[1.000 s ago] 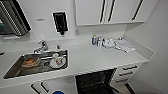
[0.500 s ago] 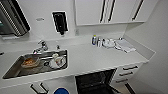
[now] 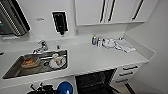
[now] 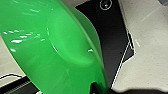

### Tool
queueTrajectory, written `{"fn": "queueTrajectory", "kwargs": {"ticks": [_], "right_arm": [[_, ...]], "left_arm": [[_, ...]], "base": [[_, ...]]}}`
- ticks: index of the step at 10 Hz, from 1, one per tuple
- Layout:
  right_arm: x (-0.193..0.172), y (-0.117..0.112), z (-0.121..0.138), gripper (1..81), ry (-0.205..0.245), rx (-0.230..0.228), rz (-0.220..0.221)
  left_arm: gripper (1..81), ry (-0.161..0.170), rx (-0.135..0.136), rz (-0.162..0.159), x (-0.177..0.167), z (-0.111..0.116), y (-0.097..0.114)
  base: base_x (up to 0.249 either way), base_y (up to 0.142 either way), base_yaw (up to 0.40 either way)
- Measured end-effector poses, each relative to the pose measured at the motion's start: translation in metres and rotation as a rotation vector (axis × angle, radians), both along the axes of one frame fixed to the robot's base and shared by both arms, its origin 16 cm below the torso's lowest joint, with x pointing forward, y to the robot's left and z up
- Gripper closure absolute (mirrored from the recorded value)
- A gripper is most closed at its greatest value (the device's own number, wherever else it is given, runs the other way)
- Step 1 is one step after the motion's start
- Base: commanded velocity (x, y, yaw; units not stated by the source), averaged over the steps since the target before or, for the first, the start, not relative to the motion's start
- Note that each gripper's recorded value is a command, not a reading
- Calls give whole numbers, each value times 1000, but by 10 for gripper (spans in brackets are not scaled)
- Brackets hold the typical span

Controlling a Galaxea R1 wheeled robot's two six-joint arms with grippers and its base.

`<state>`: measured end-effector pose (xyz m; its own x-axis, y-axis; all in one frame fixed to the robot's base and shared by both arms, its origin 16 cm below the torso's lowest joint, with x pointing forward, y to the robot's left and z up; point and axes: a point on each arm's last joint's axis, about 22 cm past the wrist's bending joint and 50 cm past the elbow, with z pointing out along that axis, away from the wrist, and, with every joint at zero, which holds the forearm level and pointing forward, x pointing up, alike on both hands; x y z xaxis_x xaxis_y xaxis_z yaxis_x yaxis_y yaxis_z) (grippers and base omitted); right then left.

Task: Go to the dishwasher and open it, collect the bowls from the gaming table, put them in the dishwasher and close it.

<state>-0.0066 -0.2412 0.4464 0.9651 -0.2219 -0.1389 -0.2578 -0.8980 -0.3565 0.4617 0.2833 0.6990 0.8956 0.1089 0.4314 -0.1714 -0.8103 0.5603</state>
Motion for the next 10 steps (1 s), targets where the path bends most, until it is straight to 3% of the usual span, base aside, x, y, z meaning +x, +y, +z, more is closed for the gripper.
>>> {"fn": "queueTrajectory", "kwargs": {"ticks": [2, 4, 6, 10], "right_arm": [[0, 0, 0, 811, 0, 0, 0], [0, 1, 0, 811, -1, 1, -1], [1, 2, 0, 811, -1, 2, 0], [0, 14, -1, 811, -2, 14, 1]], "left_arm": [[811, 4, -4, -17, 8, -5, -20], [811, 22, 21, -26, 15, -16, -29], [811, 28, 26, -35, 23, -26, -46], [811, 26, 7, -54, 34, -31, -80]], "base": [[0, 0, 0], [0, 0, 0], [0, 0, 0], [0, 0, 0]]}}
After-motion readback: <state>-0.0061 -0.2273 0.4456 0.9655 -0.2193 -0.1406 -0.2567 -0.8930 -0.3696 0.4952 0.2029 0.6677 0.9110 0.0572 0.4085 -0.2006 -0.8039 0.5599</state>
